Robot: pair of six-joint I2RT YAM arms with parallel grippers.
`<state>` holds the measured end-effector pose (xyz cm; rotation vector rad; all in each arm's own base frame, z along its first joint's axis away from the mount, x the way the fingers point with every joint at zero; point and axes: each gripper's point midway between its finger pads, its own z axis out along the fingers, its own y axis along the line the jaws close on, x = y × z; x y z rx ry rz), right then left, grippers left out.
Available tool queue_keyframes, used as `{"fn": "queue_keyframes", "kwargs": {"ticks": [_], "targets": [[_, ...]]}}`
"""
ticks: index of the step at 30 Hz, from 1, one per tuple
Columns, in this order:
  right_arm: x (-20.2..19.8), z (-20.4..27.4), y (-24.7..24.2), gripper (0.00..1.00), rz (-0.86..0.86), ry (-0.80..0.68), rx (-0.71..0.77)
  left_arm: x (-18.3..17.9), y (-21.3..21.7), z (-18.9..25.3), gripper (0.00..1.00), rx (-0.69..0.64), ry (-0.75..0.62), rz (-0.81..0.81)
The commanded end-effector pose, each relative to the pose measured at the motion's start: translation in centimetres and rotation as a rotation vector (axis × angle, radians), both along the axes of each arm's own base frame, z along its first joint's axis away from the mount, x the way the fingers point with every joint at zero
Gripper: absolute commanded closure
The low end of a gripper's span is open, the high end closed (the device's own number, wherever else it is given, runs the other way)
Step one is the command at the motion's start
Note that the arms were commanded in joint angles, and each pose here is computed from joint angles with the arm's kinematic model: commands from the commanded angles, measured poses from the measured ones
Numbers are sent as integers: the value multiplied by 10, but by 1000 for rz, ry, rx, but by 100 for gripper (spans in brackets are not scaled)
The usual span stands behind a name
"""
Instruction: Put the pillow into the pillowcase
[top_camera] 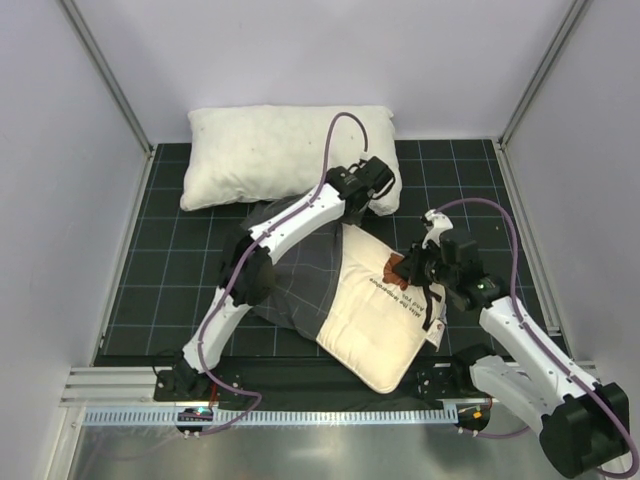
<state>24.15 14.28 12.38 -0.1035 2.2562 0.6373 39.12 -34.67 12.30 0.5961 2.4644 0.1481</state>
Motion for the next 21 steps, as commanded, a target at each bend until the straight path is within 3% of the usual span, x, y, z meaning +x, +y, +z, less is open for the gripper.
{"fn": "queue_keyframes", "kwargs": {"ticks": [1, 6, 12, 16, 21], "targets": [[6, 69, 24, 96, 120, -207, 113, 1, -1, 53, 100, -86, -64, -28], [-7, 127, 26, 96, 178, -340, 131, -34, -22, 117, 100, -296, -69, -130], [-40, 236, 19, 96, 232, -565, 177, -99, -32, 231, 100, -559, -178, -270], [-58, 274, 16, 96, 245, -621, 202, -152, -24, 314, 100, -765, -260, -377], [-67, 289, 27, 96, 310, -616, 265, -196, -28, 366, 100, -948, -286, -503]]}}
